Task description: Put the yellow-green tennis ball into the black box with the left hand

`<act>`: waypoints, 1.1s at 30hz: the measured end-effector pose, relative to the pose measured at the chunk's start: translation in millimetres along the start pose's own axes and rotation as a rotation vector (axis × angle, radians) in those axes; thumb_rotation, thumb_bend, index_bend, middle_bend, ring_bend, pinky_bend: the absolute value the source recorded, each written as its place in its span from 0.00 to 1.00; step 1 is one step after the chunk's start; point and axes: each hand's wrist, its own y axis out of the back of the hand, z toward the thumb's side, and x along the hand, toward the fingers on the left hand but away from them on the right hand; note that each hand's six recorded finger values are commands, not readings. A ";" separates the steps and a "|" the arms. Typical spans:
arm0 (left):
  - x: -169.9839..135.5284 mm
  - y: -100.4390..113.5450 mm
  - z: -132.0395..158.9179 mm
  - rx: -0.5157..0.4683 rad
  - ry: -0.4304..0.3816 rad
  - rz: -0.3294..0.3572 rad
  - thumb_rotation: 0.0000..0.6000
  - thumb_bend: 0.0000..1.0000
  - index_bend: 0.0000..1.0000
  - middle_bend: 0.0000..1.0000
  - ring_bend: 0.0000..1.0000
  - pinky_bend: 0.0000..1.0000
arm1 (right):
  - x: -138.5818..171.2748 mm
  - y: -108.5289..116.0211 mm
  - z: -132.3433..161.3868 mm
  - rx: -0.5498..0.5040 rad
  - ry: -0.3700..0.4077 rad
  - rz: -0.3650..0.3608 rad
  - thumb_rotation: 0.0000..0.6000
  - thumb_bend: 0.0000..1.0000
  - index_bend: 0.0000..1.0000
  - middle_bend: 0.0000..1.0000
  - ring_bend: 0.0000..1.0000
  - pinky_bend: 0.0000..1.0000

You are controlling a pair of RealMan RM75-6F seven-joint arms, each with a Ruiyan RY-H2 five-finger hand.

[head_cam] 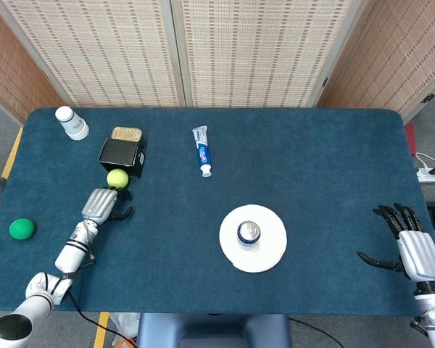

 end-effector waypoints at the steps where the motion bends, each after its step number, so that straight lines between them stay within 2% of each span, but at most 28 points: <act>1: 2.8 5.0 1.9 0.006 -0.006 0.018 0.29 0.25 0.00 0.00 0.00 0.00 | -0.1 0.1 -0.1 -0.001 0.000 0.000 1.00 0.00 0.19 0.12 0.00 0.00; 4: 10.4 22.2 8.5 0.016 -0.024 0.082 0.29 0.25 0.00 0.00 0.00 0.00 | -0.3 0.5 -0.5 -0.004 0.000 0.001 1.00 0.00 0.19 0.12 0.00 0.00; 6: 13.9 27.5 10.3 0.017 -0.024 0.101 0.29 0.25 0.00 0.00 0.00 0.00 | -0.5 0.3 -0.8 -0.005 0.002 0.004 1.00 0.00 0.19 0.12 0.00 0.00; 15: 7.2 8.4 1.5 0.040 0.001 0.024 0.29 0.25 0.00 0.00 0.00 0.00 | 0.2 2.3 -1.7 -0.009 0.004 -0.001 1.00 0.00 0.19 0.12 0.00 0.00; 26: 0.5 11.5 1.8 0.046 -0.025 0.027 0.30 0.25 0.00 0.00 0.00 0.00 | 0.4 2.9 -0.5 -0.010 0.011 -0.005 1.00 0.00 0.19 0.12 0.00 0.00; 33: -17.4 4.0 -3.8 0.035 -0.023 0.014 0.30 0.25 0.00 0.00 0.00 0.00 | 1.7 5.9 0.0 -0.025 0.024 -0.021 1.00 0.00 0.19 0.12 0.00 0.00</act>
